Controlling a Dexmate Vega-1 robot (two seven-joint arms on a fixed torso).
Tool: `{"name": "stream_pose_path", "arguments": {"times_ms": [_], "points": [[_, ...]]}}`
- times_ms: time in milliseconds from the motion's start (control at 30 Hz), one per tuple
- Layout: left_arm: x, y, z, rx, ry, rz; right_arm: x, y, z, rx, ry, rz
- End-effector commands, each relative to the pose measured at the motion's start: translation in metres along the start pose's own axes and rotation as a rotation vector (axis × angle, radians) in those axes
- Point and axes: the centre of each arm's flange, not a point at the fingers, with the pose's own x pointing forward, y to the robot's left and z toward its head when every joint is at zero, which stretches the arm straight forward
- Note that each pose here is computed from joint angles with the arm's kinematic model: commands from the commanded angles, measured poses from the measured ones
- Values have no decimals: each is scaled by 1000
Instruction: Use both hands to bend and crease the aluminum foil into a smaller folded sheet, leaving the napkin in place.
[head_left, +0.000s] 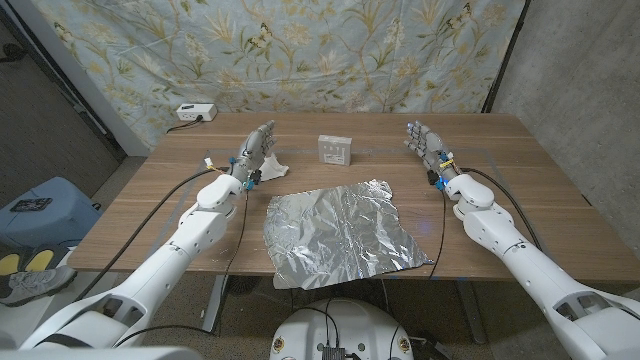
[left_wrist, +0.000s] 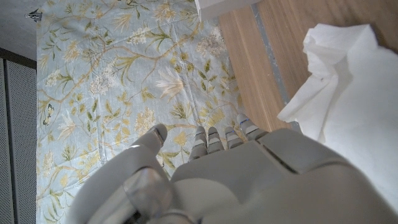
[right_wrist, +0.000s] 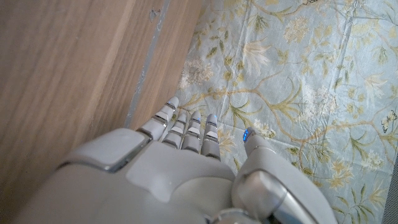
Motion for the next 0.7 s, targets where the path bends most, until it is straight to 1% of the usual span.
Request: {"name": "stream_pose_path", "arguments": {"times_ms": [33,100,133,167,267,400,700], "points": [[-21,2,16,56,6,-17,5,-2,6,-37,2,8],[-26,3,18,61,7,-19,6,-1,8,-46,3,11],[-26,3,18,61,8,-18,6,-1,8,-46,3,11],[-30,4,20,70,8,-26,8,0,8,-54,2,15],[-36,7,22,83,10,-32,10,2,10,-63,1,17],[-41,9,26,108,10,-39,11,5,12,-83,-1,25],[-51,11,34,195,18,-93,12,10,18,-128,-2,26]]}}
